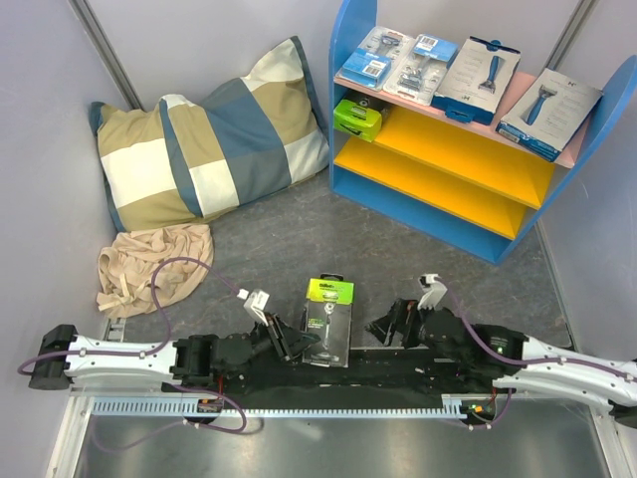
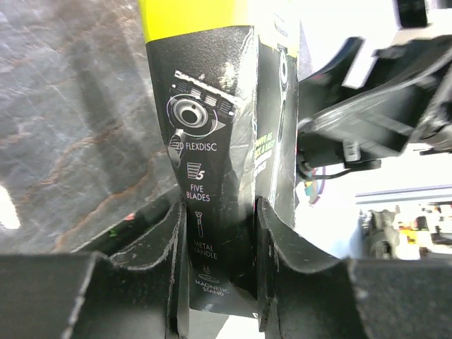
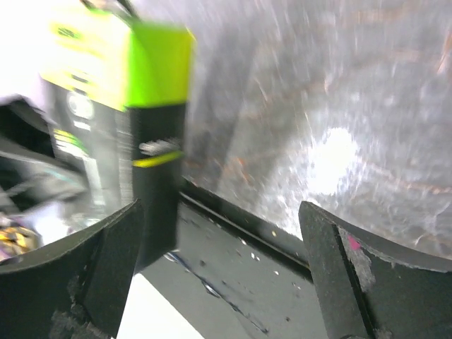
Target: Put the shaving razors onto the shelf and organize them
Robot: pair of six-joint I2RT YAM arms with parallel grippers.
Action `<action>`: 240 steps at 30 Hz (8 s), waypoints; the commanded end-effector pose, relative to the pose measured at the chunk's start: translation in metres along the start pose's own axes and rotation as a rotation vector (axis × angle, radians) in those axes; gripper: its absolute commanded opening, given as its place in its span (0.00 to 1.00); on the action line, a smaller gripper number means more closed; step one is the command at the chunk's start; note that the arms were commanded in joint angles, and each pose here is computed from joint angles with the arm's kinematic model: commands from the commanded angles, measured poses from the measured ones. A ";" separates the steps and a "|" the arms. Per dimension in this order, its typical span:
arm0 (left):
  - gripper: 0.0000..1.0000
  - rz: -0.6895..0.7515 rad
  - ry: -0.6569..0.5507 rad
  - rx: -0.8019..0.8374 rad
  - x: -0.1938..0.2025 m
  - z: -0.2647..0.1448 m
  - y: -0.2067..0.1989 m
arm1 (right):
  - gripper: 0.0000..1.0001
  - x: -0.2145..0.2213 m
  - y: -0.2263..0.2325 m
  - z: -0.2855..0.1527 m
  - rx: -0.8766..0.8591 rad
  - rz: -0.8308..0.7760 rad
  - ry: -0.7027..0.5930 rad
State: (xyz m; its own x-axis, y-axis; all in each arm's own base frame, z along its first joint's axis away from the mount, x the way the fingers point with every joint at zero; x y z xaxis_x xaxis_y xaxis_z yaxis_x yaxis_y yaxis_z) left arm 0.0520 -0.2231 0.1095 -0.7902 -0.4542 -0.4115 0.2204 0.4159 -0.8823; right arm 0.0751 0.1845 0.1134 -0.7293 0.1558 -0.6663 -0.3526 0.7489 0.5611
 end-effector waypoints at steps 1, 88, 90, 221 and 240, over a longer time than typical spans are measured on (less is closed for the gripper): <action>0.02 0.080 -0.080 0.050 -0.020 -0.001 -0.028 | 0.98 -0.033 0.002 -0.023 -0.029 -0.004 -0.155; 0.97 0.123 0.016 0.301 -0.204 0.080 -0.065 | 0.29 -0.253 0.048 0.068 -0.511 0.322 -0.758; 0.97 0.126 0.015 0.330 -0.205 0.084 -0.065 | 0.29 -0.255 0.050 0.069 -0.551 0.340 -0.767; 0.18 -0.362 -0.422 0.478 -0.295 0.311 -0.227 | 0.98 -0.225 0.007 -0.128 0.125 -0.006 -0.844; 0.61 -0.339 -0.514 0.386 -0.304 0.304 -0.230 | 0.98 -0.222 0.003 -0.120 0.142 -0.011 -0.810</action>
State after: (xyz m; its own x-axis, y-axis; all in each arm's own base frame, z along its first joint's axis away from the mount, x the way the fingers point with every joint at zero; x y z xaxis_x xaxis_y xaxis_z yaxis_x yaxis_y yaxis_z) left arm 0.4135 -0.4357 0.3183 -0.5809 -0.8113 -0.0657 0.1820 -0.0507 -0.9820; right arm 0.1677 0.0779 0.3115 -0.0880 0.5254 -0.8463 -0.2342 0.8149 0.5302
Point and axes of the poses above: each gripper's point midway between its finger pads, its own z axis out along the fingers, its own y axis along the line the jaws close on, x = y × z, the point moved 4 cm from there along -z, back along the fingers, and after that the axes turned 8 degrees about -z, right-handed, at the moved point
